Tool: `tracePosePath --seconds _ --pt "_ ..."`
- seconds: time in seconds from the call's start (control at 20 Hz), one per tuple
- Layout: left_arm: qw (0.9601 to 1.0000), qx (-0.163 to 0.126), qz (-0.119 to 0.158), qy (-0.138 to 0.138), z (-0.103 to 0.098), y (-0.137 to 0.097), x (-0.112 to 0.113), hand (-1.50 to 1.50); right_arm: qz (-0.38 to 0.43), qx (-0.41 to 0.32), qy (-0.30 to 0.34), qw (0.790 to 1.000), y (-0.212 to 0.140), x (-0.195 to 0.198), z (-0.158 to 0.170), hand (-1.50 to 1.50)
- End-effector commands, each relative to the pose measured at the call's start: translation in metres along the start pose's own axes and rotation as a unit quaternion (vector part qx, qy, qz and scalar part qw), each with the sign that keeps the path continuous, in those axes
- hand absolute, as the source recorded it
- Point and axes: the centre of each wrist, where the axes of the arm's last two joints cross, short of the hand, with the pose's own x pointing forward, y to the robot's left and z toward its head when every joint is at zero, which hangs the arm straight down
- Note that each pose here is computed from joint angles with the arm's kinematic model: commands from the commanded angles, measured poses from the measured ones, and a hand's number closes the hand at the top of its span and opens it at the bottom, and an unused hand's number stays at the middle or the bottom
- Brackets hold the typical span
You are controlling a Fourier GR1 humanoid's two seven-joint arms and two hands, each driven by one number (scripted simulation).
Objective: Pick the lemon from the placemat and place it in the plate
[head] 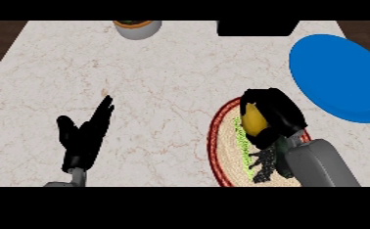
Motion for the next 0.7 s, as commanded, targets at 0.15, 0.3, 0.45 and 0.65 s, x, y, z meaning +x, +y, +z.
tracePosePath --seconds 0.15,0.3,0.45,0.65 --pt "1.0000 -0.002 0.003 0.008 0.002 0.000 -0.002 0.00 -0.069 -0.209 0.316 0.923 -0.039 -0.026 -0.023 1.50" --pt "0.9999 -0.012 -0.001 0.001 0.001 -0.002 0.001 0.00 -0.058 -0.314 0.385 0.866 -0.071 -0.021 -0.036 1.50" --pt "0.9997 -0.021 -0.012 0.005 -0.001 -0.005 0.003 0.00 -0.058 -0.388 0.448 0.804 -0.091 -0.016 -0.050 1.50" --pt "0.9990 -0.043 -0.009 0.000 -0.001 -0.015 0.003 0.00 -0.064 -0.487 0.508 0.707 -0.121 -0.011 -0.065 1.50"
